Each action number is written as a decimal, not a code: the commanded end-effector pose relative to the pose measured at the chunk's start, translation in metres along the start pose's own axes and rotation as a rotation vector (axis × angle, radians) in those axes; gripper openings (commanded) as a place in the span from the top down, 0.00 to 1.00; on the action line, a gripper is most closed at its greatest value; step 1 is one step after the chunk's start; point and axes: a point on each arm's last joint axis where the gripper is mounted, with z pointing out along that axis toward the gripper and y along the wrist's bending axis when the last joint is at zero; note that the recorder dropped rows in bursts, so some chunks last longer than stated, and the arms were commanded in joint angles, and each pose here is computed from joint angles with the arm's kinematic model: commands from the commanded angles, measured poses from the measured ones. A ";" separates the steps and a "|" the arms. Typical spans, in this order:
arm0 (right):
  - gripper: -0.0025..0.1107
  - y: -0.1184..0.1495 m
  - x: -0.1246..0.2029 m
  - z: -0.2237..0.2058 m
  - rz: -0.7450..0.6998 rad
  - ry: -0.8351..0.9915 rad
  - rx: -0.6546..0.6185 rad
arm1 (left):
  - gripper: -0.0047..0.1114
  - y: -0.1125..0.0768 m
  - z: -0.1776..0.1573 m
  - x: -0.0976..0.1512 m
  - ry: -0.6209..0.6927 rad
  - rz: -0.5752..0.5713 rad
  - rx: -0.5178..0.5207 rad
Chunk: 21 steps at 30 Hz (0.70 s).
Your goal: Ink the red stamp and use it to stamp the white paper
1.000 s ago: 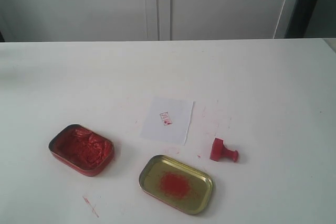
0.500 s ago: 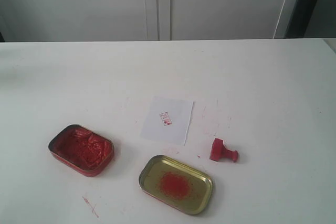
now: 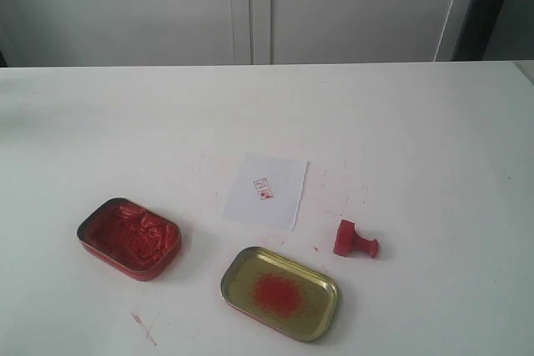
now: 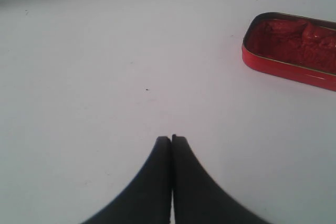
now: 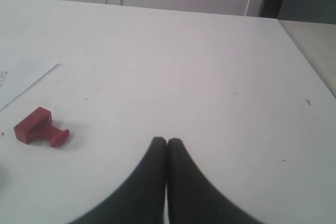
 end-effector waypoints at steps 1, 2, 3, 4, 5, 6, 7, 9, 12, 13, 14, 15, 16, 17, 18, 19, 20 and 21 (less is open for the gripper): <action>0.98 -0.001 0.003 0.002 -0.009 -0.015 0.010 | 0.96 0.000 0.001 0.004 0.012 -0.002 0.000; 0.98 -0.001 0.003 0.002 -0.010 -0.020 0.010 | 0.96 0.000 0.001 0.004 0.012 -0.002 0.000; 0.98 -0.001 0.002 0.002 -0.010 -0.024 0.010 | 0.96 0.000 0.001 0.004 0.012 -0.002 0.000; 0.98 -0.001 0.002 0.002 -0.010 -0.027 0.010 | 0.96 0.000 0.001 0.004 0.012 -0.002 0.000; 0.98 -0.001 0.002 0.002 -0.010 -0.027 0.010 | 0.96 0.000 0.001 0.004 0.012 -0.002 0.000; 0.98 -0.001 0.002 0.002 -0.008 -0.027 0.010 | 0.96 0.000 0.001 0.004 0.012 -0.002 0.000; 0.98 -0.001 0.002 0.002 -0.001 -0.027 0.010 | 0.96 0.000 0.001 0.004 0.012 -0.002 0.000; 0.98 -0.001 0.002 0.002 0.004 -0.027 0.010 | 0.96 0.000 0.001 0.004 0.012 -0.002 0.000; 0.98 -0.001 0.002 0.002 0.004 -0.027 0.010 | 0.96 0.000 0.001 0.004 0.012 -0.002 0.000; 0.98 -0.001 0.002 0.002 0.004 -0.027 0.010 | 0.96 0.000 0.001 0.004 0.012 -0.002 0.000; 0.98 -0.001 0.002 0.002 0.004 -0.027 0.010 | 0.96 0.000 0.001 0.004 0.012 -0.002 0.000; 0.98 -0.001 0.002 0.002 0.004 -0.027 0.010 | 0.96 0.000 0.001 0.004 0.012 -0.002 0.000; 0.98 -0.001 0.002 0.002 0.004 -0.027 0.010 | 0.96 0.000 0.001 0.004 0.012 -0.002 0.000; 0.98 -0.001 0.002 0.002 0.004 -0.027 0.010 | 0.96 0.000 0.001 0.004 0.012 -0.002 0.000; 0.98 -0.001 0.002 0.002 0.004 -0.027 0.010 | 0.96 0.000 0.001 0.004 0.012 -0.002 0.000; 0.98 -0.001 0.002 0.002 0.004 -0.027 0.010 | 0.96 0.000 0.001 0.004 0.012 -0.002 0.000; 0.98 -0.001 0.002 0.002 0.004 -0.027 0.010 | 0.96 0.000 0.001 0.004 0.012 -0.002 0.000; 0.98 -0.001 0.002 0.002 0.004 -0.027 0.010 | 0.96 0.000 0.001 0.004 0.012 -0.002 0.000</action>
